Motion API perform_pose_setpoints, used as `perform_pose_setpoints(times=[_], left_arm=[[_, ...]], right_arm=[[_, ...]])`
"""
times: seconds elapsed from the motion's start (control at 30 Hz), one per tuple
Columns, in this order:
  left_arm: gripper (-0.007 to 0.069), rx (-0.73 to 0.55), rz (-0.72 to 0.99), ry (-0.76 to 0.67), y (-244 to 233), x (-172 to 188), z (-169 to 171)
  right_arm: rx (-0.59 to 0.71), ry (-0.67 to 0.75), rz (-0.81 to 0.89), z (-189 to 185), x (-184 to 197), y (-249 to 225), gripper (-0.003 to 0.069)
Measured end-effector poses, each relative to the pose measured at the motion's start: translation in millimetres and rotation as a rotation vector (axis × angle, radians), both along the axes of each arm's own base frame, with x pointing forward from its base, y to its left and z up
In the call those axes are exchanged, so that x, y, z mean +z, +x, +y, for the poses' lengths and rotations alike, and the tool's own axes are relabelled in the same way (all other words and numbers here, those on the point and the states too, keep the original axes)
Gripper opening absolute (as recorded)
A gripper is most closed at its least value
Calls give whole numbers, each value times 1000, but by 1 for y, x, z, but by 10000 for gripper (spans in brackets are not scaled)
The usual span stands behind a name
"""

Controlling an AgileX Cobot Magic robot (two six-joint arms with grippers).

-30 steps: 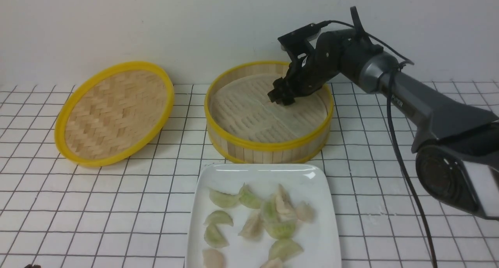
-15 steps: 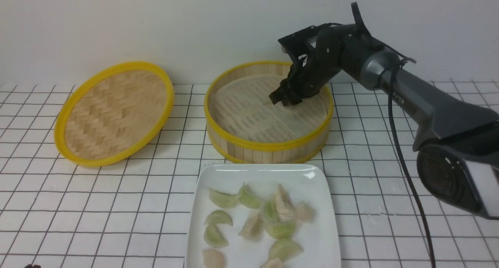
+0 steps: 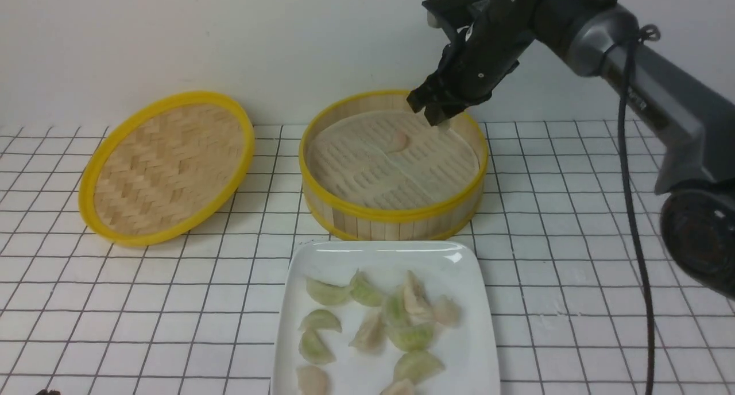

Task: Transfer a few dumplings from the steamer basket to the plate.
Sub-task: Use the right arm to put the dumpling into the plate

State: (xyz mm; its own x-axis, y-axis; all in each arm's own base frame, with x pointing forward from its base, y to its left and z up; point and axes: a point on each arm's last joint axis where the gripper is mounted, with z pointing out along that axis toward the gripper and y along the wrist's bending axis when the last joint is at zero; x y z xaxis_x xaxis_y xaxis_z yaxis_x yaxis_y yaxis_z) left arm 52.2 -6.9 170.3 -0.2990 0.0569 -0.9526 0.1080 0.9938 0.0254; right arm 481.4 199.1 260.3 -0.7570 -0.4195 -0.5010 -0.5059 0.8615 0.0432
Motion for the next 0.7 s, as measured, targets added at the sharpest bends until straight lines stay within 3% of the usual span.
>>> perform_pose_setpoints(times=[0.13,0.27,0.47,0.7], left_arm=[[-6,0,0,0,0,0,0],[-6,0,0,0,0,0,0],[-6,0,1,0,0,0,0],[-6,0,1,0,0,0,0]], right_arm=[[29,22,77,-3,24,-45,167],[84,36,190,8,19,-88,167],[144,-79,375,29,-47,-114,168],[135,-92,380,31,-56,-111,330]])
